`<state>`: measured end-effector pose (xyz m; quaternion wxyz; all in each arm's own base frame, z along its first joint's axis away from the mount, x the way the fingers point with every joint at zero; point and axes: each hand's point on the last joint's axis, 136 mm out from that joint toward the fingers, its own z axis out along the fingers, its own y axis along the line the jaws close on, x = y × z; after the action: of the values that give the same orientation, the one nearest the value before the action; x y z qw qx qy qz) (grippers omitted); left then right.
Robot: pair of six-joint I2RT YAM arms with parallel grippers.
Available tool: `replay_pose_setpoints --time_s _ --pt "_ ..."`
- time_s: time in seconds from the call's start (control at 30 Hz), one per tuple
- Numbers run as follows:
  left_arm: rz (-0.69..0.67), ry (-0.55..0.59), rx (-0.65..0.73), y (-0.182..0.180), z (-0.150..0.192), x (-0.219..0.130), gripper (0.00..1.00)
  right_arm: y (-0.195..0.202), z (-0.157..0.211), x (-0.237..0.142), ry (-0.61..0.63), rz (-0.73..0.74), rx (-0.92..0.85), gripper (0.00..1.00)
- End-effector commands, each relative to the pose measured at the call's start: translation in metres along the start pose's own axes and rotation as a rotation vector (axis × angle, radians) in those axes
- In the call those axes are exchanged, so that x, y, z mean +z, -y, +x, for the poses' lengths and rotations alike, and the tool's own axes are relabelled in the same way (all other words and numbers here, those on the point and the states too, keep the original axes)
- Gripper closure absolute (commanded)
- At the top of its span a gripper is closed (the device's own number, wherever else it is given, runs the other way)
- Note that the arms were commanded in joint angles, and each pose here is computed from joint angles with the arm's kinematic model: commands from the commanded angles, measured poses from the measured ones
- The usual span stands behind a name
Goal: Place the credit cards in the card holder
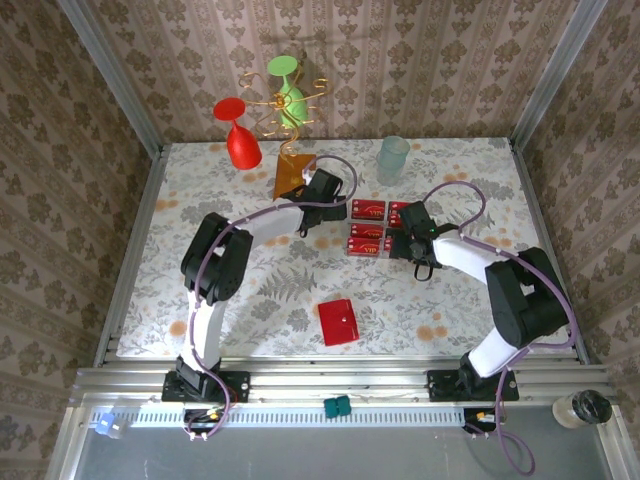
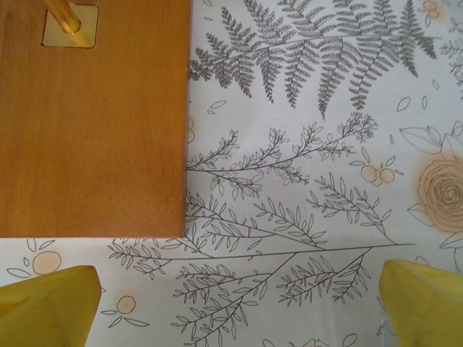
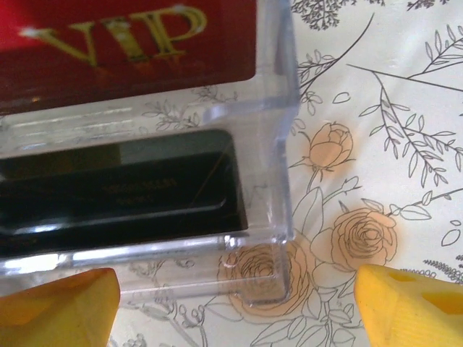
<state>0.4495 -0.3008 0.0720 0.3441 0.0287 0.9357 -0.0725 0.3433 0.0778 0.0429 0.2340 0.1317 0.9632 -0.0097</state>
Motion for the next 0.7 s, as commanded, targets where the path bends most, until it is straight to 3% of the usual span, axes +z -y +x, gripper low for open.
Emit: replay_pose_setpoints --time_s 0.0,0.23,0.43,0.57,0.67 --pt "-0.011 0.0 0.03 -0.007 -0.006 -0.013 0.0 -0.004 -0.004 -0.026 0.011 -0.059 -0.007 0.14" --pt "-0.035 0.033 -0.005 -0.039 -0.014 -0.042 0.0 -0.012 0.003 -0.07 0.044 -0.209 0.01 0.14" --pt "-0.003 0.064 -0.045 -0.058 -0.004 -0.083 0.0 -0.05 0.04 -0.09 -0.063 -0.345 -0.096 0.12" --pt "0.034 0.063 -0.077 -0.067 0.017 -0.11 0.0 -0.085 0.079 -0.102 -0.169 -0.555 -0.109 0.27" --pt "0.057 0.046 -0.109 -0.075 0.038 -0.125 0.0 -0.092 0.105 -0.104 -0.238 -0.615 -0.078 0.41"
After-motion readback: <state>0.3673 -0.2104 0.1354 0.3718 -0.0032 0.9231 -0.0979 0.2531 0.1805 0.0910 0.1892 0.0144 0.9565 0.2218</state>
